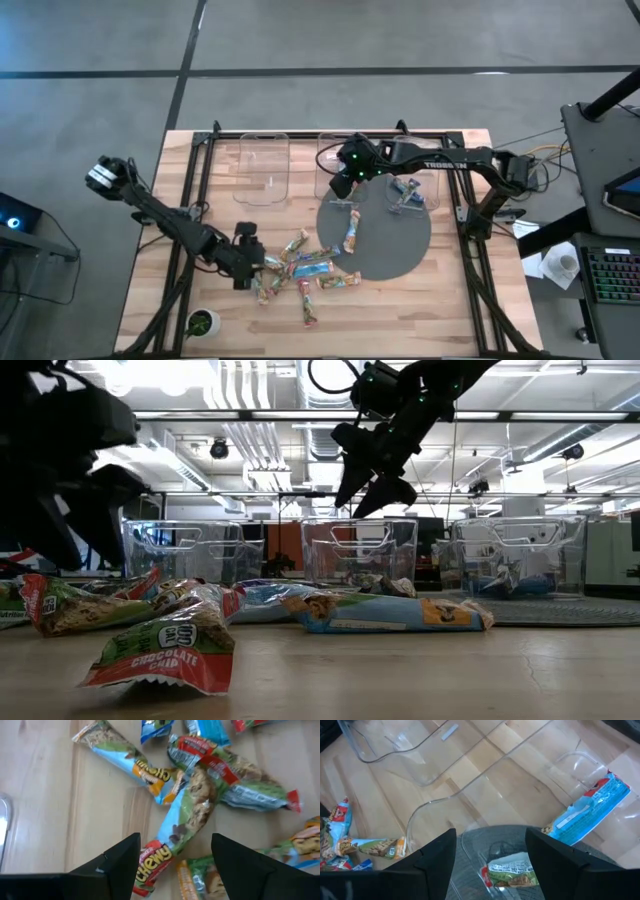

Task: Pick and place Granola Bars by type
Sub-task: Put the red granola bar into the middle transparent bin

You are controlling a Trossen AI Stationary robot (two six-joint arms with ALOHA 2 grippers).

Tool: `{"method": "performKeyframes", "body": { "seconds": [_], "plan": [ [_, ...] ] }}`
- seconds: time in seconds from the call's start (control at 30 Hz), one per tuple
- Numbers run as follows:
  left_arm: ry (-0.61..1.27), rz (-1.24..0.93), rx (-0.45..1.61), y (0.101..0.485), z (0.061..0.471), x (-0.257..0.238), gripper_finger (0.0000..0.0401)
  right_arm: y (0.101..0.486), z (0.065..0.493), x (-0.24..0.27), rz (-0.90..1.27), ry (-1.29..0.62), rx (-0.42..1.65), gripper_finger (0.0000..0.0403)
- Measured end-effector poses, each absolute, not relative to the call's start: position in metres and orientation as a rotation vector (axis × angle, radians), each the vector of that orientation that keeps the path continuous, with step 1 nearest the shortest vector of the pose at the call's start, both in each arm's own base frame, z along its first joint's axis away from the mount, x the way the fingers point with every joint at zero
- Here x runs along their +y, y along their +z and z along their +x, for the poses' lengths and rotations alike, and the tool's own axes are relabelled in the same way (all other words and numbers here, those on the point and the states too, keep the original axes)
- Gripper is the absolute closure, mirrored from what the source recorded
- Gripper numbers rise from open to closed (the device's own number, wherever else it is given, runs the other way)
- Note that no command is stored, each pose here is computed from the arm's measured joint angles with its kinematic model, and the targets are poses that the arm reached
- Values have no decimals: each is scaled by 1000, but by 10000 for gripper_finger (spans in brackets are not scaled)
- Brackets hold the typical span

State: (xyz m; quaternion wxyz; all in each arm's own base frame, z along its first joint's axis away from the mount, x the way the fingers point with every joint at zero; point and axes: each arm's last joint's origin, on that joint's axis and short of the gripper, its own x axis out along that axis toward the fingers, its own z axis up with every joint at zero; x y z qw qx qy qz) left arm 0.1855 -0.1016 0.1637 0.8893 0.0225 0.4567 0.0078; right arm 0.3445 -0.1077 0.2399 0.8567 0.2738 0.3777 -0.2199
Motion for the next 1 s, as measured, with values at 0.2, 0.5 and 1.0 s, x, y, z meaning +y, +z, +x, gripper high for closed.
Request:
{"method": "performKeyframes", "body": {
  "seconds": [0.2,0.5,1.0],
  "plan": [
    [13,28,954,154,186,-92,174,240,345,-108,575,-462,792,174],
    [-5,21,999,140,180,-84,174,239,344,-108,575,-462,794,174],
    [73,-116,1001,139,180,-81,258,239,344,-108,574,-466,796,174]
  ]
}}
